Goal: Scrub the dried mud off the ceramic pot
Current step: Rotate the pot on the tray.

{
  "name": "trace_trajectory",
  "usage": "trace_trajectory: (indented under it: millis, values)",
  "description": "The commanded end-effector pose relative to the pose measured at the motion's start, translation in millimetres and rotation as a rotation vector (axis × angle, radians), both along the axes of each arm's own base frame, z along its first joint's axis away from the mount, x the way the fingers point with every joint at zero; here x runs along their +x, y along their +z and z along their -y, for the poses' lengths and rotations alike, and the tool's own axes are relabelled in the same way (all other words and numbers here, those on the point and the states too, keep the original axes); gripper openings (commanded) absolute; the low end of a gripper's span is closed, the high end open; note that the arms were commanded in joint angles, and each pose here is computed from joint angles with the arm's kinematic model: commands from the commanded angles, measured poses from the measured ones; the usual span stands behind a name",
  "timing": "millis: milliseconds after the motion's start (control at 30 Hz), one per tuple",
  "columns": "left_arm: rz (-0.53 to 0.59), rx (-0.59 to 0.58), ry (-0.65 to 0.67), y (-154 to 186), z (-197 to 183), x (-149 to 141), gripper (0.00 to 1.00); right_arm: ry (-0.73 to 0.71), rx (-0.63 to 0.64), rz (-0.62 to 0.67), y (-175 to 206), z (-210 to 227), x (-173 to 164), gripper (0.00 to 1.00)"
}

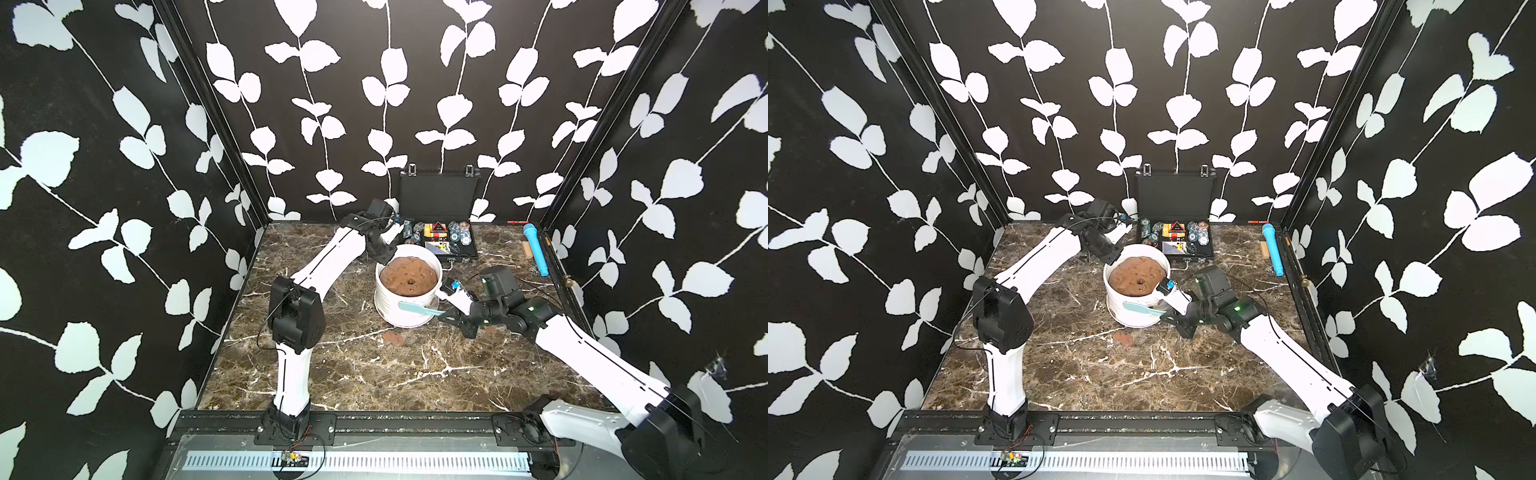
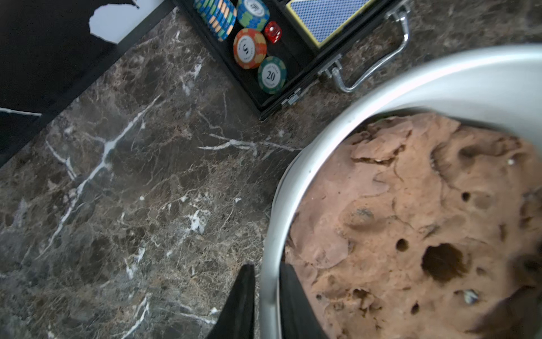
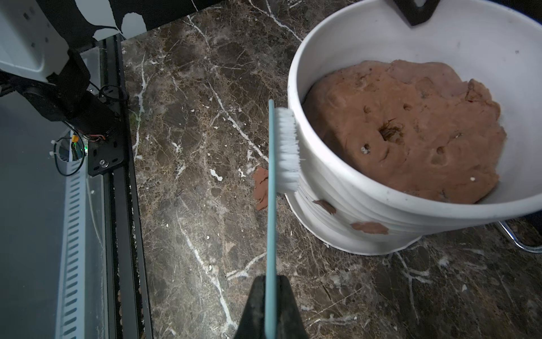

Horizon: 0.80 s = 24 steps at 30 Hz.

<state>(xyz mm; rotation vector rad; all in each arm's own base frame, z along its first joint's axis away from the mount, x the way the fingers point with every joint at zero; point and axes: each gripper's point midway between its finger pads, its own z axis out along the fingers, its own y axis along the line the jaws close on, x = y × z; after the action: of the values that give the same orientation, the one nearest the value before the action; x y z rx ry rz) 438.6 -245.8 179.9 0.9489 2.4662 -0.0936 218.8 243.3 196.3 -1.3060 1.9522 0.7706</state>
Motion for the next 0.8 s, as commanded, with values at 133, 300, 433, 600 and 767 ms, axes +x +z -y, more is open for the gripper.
trace_trajectory:
  millis: [133, 300, 433, 600, 767]
  values:
    - [-0.003, -0.023, 0.192, 46, -23, -14, 0.46, 0.024, 0.037, 0.021, 15, 0, -2, 0.00]
    - [-0.028, -0.172, 0.496, 62, -33, -40, 0.59, 0.020, 0.040, 0.024, 18, 3, -4, 0.00]
    - [-0.024, -0.159, 0.722, 62, -44, -73, 0.64, 0.022, 0.040, 0.026, 18, 3, -5, 0.00]
    - [-0.028, -0.239, 0.844, 56, -33, -97, 0.66, 0.024, 0.060, 0.030, 20, 2, -6, 0.00]
    - [-0.069, -0.198, 0.877, 33, -20, -109, 0.66, 0.023, 0.058, 0.035, 21, 5, -8, 0.00]
